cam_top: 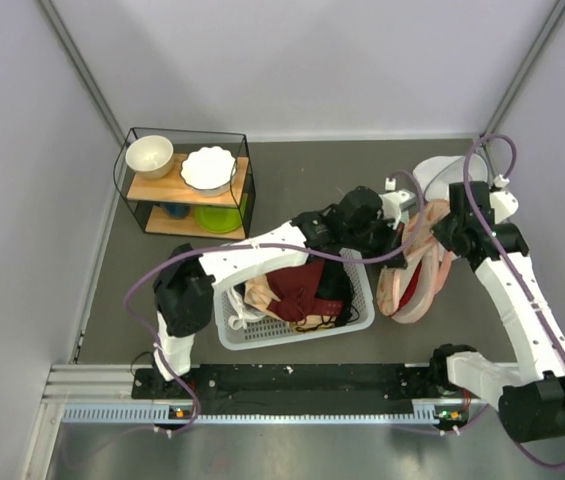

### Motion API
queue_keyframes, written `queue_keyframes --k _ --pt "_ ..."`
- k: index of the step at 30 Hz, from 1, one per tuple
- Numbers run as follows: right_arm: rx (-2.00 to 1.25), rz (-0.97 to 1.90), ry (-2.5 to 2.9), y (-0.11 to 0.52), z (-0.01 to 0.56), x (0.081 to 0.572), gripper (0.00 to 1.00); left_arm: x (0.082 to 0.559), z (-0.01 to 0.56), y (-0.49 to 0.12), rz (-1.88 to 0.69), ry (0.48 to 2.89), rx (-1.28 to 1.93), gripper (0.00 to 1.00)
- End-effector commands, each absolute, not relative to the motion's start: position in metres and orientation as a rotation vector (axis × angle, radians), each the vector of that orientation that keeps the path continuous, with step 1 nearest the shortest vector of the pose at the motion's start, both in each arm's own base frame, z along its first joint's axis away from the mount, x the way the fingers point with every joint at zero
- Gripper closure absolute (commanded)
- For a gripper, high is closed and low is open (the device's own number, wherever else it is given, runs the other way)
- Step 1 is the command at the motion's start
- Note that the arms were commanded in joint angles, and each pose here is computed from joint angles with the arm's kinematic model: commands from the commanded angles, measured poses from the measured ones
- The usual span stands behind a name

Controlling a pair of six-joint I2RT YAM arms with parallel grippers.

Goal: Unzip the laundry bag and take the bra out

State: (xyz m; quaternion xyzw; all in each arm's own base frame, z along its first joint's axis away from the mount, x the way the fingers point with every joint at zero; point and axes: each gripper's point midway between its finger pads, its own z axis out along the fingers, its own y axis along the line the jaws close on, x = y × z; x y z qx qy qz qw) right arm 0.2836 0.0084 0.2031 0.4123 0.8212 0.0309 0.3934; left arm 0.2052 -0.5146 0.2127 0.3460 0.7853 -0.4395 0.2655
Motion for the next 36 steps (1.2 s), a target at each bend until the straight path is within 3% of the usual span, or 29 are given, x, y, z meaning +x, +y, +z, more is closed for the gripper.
queue_keyframes --k 1,2,3,4,9,13,24,36 --pt "0.984 0.093 2.089 -0.001 0.211 0.283 1.00 0.203 0.249 -0.501 -1.504 2.037 0.926 1.00" --pt "0.979 0.092 2.094 -0.002 0.210 0.282 0.87 0.205 0.247 -0.501 -1.533 2.056 0.909 1.00" --pt "0.959 0.092 2.096 -0.004 0.211 0.282 0.67 0.205 0.247 -0.501 -1.564 2.056 0.921 1.00" --pt "0.931 0.117 2.109 -0.001 0.211 0.281 0.35 0.211 0.245 -0.498 -1.566 2.069 0.905 1.00" --pt "0.667 0.205 2.084 0.010 0.234 0.282 0.04 0.219 0.234 -0.495 -1.619 2.119 0.877 1.00" --pt "0.710 0.219 2.077 -0.002 0.227 0.274 0.01 0.235 0.230 -0.485 -1.617 2.140 0.806 1.00" --pt "0.978 0.198 2.161 -0.022 0.141 0.237 0.06 0.260 0.212 -0.479 -1.588 2.201 0.732 1.00" --pt "1.036 0.209 2.339 -0.015 0.075 0.247 0.01 0.289 0.194 -0.471 -1.580 2.232 0.623 1.00"
